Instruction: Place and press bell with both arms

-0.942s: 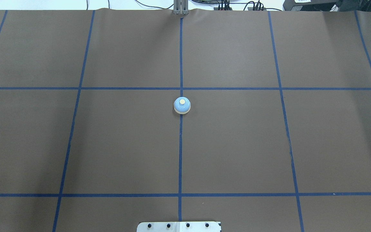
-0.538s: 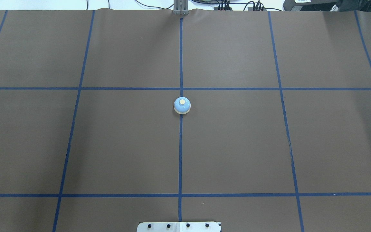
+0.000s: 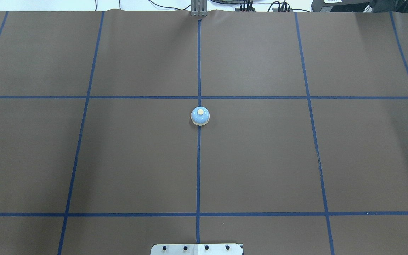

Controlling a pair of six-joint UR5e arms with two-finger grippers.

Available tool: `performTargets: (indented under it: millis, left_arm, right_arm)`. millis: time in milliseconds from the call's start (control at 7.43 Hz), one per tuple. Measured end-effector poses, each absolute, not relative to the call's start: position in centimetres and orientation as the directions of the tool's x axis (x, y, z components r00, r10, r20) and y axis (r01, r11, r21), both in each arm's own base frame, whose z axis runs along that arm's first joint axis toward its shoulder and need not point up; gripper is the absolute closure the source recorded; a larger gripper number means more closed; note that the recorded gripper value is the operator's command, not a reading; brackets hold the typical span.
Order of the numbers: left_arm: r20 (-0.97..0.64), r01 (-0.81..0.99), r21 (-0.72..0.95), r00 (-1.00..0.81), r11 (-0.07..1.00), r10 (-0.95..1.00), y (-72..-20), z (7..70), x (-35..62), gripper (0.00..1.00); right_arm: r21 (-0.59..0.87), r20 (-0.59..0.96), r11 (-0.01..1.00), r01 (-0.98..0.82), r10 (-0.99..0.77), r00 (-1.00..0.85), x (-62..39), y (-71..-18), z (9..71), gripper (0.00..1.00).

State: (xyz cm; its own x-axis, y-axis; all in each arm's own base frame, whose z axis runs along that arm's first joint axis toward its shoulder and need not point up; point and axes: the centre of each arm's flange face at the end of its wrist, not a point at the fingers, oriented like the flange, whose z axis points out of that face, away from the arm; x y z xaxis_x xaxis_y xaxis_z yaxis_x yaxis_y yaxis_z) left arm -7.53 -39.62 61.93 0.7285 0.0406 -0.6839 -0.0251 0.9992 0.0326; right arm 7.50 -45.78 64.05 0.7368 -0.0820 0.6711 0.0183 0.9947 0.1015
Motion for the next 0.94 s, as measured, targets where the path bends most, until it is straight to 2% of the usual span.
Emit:
performTargets:
  millis: [942]
  left_arm:
    - [-0.681, -0.006, 0.031, 0.732, 1.0, 0.026, -37.8, 61.7, -8.2, 0.0]
  right_arm:
    - [0.109, 0.681, 0.994, 0.021, -0.091, 0.727, 6.6, -46.4, 63.2, 0.0]
